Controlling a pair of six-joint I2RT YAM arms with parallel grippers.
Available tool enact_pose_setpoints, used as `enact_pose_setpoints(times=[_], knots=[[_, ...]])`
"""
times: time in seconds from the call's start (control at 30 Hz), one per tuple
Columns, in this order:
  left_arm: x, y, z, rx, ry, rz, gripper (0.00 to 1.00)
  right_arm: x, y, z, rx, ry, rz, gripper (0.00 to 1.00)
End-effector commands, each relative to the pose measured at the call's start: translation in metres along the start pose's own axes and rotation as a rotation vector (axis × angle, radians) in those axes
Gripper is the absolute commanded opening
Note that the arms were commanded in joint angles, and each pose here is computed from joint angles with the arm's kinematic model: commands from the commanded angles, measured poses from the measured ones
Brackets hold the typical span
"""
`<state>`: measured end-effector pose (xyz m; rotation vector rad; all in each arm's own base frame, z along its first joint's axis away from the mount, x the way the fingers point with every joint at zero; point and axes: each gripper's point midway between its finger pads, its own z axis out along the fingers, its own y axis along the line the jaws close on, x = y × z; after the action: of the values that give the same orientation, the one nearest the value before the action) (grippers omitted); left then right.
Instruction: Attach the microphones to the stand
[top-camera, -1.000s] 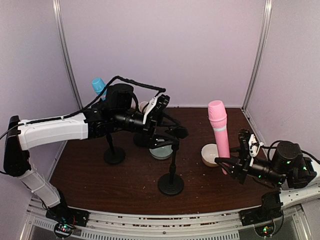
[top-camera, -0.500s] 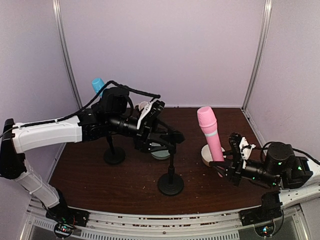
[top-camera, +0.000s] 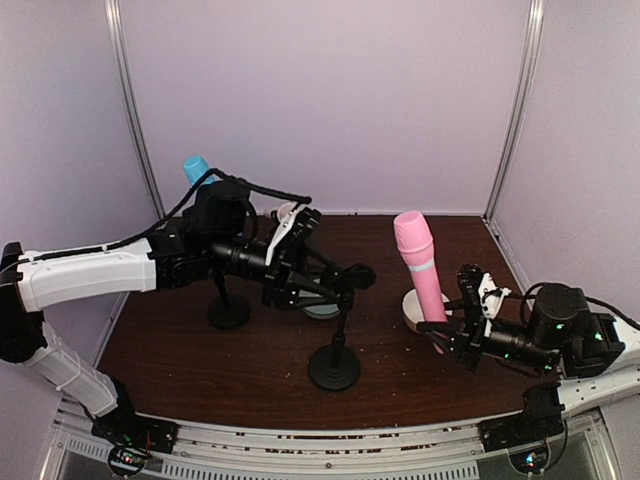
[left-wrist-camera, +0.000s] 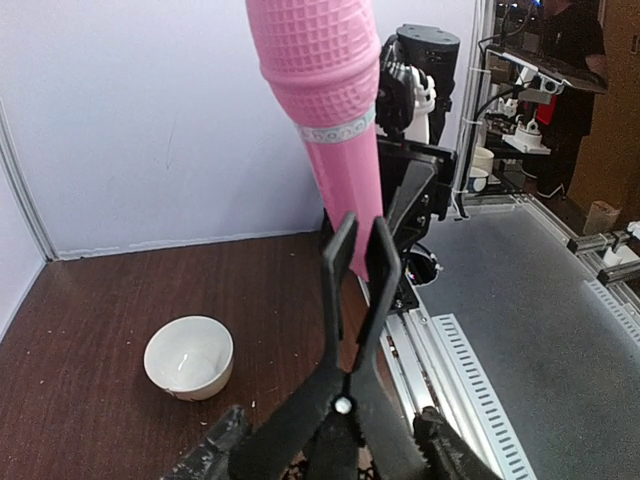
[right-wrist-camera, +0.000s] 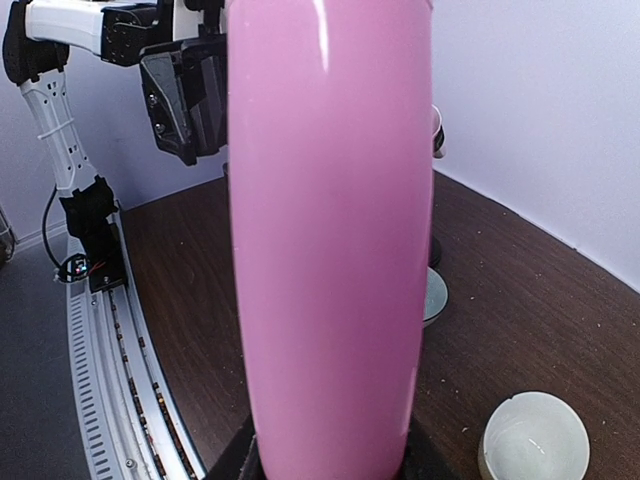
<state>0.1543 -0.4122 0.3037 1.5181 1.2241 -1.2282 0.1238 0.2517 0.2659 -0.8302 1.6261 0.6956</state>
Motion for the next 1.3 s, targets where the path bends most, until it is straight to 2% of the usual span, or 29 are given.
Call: enact_pose_setpoints(times=[0.0,0.2,0.27,0.43,0.57,0.67,1.27], knots=[[-0.015,0.0,-0.007,-0.025,-0.046,0.042,0.51,-0.028,0.003,-0.004,-0.017,-0.073,0.03,0.11],[-0.014,0.007,-0.008,-0.07,-0.062,0.019,0.47,-0.028,0.005,0.001,-0.016,-0.05,-0.01,0.11],[-0.015,0.009,-0.008,-0.078,-0.075,0.018,0.42,-0.03,0.005,0.003,-0.015,-0.047,-0.022,0.11],[-0.017,0.008,-0.007,-0.069,-0.092,0.022,0.26,-0.034,0.008,0.009,-0.013,-0.039,-0.058,0.11],[-0.016,0.006,-0.004,-0.044,-0.099,0.023,0.06,-0.035,0.011,0.016,-0.011,-0.024,-0.091,0.11],[-0.017,0.004,-0.003,-0.026,-0.108,0.023,0.0,-0.036,0.013,0.021,-0.007,-0.013,-0.113,0.11],[-0.019,-0.002,-0.002,0.016,-0.121,0.012,0.0,-0.036,0.016,0.07,0.043,0.128,-0.208,0.09]])
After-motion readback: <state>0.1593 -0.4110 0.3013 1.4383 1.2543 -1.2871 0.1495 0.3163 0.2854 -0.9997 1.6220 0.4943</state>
